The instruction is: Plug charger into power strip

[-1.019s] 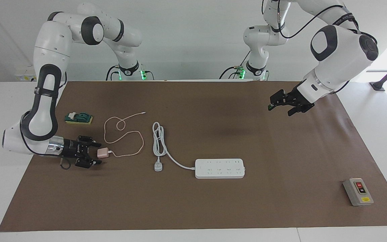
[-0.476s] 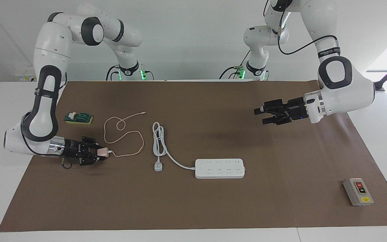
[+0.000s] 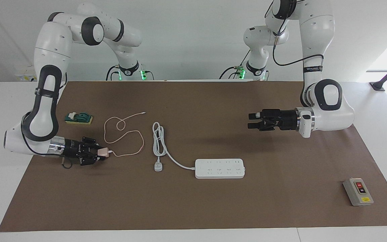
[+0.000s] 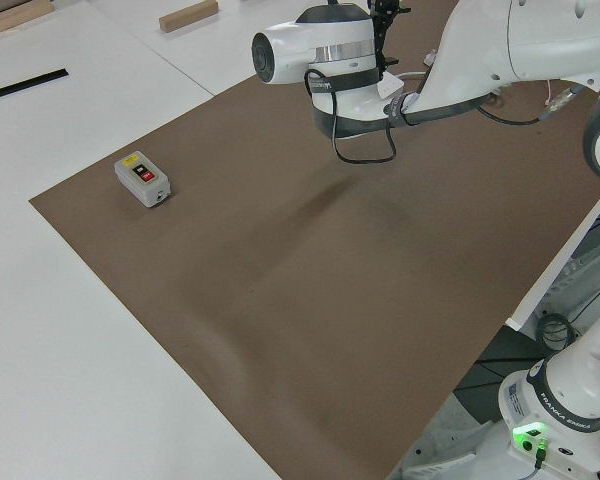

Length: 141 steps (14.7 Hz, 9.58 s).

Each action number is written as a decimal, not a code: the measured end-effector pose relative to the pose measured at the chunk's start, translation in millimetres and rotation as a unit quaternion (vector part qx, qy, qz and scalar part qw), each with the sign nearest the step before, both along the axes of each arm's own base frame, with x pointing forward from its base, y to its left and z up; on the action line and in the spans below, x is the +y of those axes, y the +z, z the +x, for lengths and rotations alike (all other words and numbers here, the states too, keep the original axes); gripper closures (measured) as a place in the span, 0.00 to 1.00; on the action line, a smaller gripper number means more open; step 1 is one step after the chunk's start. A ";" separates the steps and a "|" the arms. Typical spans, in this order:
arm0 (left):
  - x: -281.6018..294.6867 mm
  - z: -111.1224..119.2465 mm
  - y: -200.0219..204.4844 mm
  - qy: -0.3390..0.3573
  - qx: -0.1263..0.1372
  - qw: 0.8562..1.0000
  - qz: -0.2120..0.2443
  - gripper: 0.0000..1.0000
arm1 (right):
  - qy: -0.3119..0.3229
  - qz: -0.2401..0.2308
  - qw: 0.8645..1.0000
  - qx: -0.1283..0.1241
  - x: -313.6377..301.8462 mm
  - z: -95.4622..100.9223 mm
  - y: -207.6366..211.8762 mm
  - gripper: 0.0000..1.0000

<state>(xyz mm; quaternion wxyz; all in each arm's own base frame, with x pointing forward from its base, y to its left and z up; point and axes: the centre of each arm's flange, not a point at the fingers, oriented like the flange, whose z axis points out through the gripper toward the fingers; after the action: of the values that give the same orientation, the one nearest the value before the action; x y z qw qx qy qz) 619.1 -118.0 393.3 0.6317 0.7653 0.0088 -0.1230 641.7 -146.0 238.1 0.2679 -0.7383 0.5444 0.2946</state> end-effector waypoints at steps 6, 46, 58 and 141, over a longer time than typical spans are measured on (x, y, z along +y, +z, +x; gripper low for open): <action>-6.5 -44.4 -59.4 0.033 0.038 0.996 -0.075 0.00 | -0.022 -0.022 0.999 0.037 95.0 22.6 75.1 0.50; -55.6 -56.2 -87.0 0.066 -0.078 0.990 -0.100 0.01 | -0.118 -0.016 0.991 0.059 537.7 -38.6 181.6 0.50; -54.6 -54.7 -83.5 0.063 -0.078 0.989 -0.113 0.69 | -0.116 -0.017 0.992 0.057 536.1 -38.4 178.7 0.50; -167.8 36.8 -16.2 0.491 0.338 0.574 0.561 0.69 | 0.563 -0.254 0.745 -0.251 126.1 -120.5 389.7 0.00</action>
<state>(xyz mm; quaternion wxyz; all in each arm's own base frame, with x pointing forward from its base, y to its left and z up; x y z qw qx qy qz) 656.0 -285.8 377.1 -0.0088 0.7479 0.6636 -0.0140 521.1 -19.8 627.8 -0.0173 -0.9988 -0.0020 0.0463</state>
